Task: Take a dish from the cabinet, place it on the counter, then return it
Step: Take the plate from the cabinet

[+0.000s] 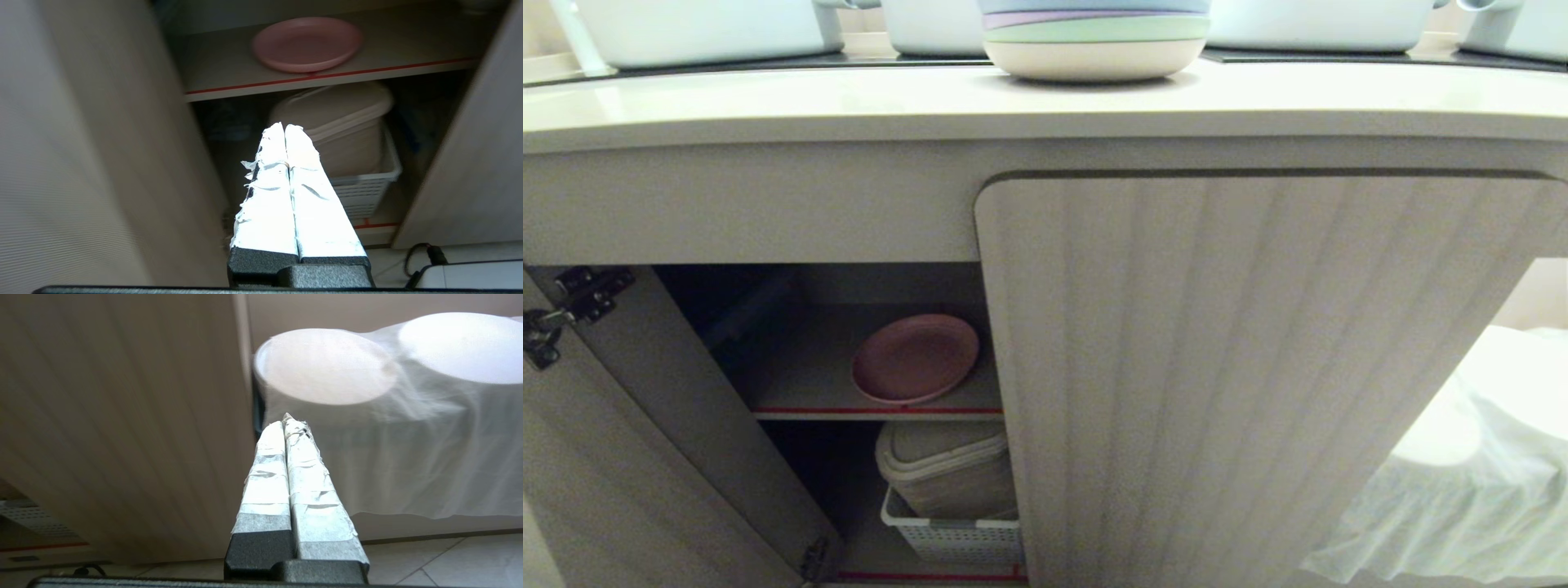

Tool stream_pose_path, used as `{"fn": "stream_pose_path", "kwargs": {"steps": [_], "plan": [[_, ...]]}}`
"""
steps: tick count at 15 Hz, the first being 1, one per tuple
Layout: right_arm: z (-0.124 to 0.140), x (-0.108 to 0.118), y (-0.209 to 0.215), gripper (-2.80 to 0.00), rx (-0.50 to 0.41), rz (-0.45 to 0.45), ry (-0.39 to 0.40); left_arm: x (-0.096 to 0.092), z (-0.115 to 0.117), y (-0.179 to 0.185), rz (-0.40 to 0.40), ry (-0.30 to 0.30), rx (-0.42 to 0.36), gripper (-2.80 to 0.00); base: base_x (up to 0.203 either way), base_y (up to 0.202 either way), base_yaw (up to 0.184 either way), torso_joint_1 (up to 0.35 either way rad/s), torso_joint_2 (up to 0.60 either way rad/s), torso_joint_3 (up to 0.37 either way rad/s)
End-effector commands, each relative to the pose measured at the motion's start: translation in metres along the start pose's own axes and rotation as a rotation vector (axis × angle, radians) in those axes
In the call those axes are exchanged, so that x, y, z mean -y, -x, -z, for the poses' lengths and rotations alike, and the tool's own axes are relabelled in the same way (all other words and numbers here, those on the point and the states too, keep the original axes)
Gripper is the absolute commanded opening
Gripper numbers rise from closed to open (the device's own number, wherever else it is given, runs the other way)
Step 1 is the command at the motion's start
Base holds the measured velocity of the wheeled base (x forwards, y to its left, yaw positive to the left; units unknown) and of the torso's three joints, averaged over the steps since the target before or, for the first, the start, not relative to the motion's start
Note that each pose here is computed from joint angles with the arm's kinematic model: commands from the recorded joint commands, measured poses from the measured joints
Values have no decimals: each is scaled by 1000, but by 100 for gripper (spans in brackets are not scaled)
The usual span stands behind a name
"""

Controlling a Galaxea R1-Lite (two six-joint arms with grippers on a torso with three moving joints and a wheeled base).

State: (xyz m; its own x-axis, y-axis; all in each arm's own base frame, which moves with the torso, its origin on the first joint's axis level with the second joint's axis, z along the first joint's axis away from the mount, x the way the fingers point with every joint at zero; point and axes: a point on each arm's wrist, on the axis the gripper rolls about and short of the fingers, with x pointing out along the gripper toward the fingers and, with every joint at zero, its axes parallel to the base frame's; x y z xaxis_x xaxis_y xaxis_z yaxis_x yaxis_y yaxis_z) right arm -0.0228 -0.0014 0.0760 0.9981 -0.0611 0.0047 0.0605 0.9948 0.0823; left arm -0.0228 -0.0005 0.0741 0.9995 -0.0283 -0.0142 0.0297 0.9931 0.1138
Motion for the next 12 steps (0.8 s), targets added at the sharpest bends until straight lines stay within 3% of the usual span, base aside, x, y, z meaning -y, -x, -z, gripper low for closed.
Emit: {"fn": "stream_pose_path", "kwargs": {"steps": [1,12], "plan": [[0,0,0,-280,0,0,-1,0,0,0,-1,-1,0,-280,0,-149,2,1,6,0],[0,0,0,-280,0,0,-1,0,0,0,-2,2,0,-280,0,-9,0,0,0,1]]}}
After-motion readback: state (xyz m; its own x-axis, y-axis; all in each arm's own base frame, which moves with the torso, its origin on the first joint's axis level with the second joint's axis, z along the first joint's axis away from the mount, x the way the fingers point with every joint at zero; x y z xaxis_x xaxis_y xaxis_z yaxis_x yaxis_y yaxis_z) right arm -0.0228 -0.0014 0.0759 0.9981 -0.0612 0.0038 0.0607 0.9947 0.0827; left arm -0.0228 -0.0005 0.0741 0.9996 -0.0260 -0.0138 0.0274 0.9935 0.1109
